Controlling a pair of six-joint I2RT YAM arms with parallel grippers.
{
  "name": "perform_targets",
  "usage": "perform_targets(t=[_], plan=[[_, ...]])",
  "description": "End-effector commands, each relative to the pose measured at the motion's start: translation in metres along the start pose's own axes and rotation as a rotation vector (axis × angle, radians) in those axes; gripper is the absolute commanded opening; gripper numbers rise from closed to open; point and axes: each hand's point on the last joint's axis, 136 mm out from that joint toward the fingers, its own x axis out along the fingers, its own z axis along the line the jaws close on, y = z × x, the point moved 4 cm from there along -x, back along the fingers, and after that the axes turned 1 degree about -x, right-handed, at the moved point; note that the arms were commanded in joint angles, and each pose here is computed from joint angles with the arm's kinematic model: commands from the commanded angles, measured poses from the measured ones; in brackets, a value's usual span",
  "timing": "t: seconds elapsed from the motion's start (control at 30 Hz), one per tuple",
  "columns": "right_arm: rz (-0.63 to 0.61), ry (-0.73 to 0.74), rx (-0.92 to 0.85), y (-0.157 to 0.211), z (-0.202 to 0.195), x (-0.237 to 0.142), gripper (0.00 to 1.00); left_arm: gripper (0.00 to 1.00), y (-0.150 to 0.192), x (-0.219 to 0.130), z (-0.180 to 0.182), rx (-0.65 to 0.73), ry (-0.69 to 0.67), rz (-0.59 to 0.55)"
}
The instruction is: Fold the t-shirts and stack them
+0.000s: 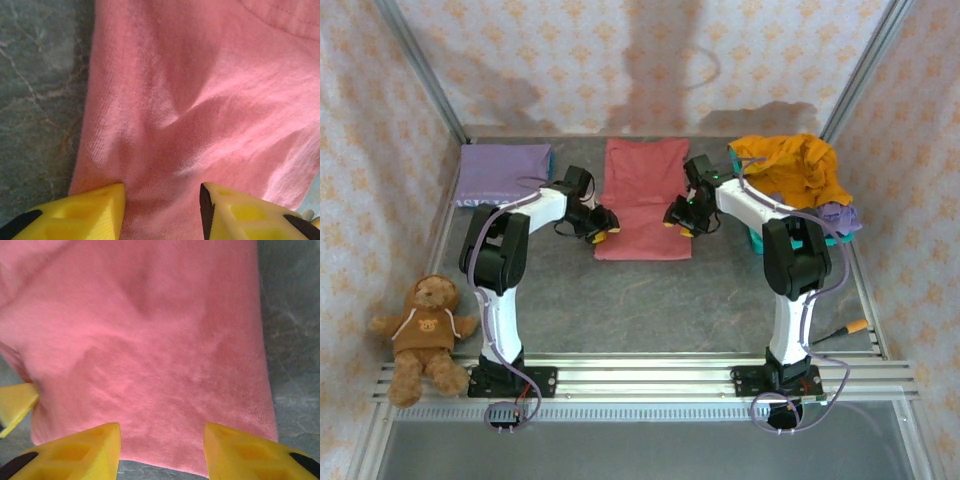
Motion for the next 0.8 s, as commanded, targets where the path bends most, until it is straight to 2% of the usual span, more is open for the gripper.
perform_targets(t=[0.0,0.3,0.37,0.53,0.67,0.77], plan=[[0.039,0.023,0.051,0.012,-0.014,0.017,0.47,0.47,0.006,-0.005,0.001,0.007,-0.014,-0.049],[0.127,0.090,0.062,0.052,-0.044,0.030,0.47,0.47,0.038,0.004,0.033,-0.011,-0.115,-0.006],[0.150,0.098,0.067,0.065,-0.051,0.029,0.47,0.47,0.048,-0.004,0.028,0.007,-0.105,-0.017],[0.224,0.146,0.058,0.113,-0.074,0.022,0.47,0.47,0.083,-0.014,0.043,0.012,-0.191,0.008],[0.258,0.165,0.076,0.159,-0.091,0.009,0.46,0.48,0.117,-0.021,0.055,-0.028,-0.181,0.006],[0.255,0.153,0.098,0.186,-0.096,-0.003,0.47,0.48,0.150,-0.024,0.056,-0.001,-0.192,0.037]])
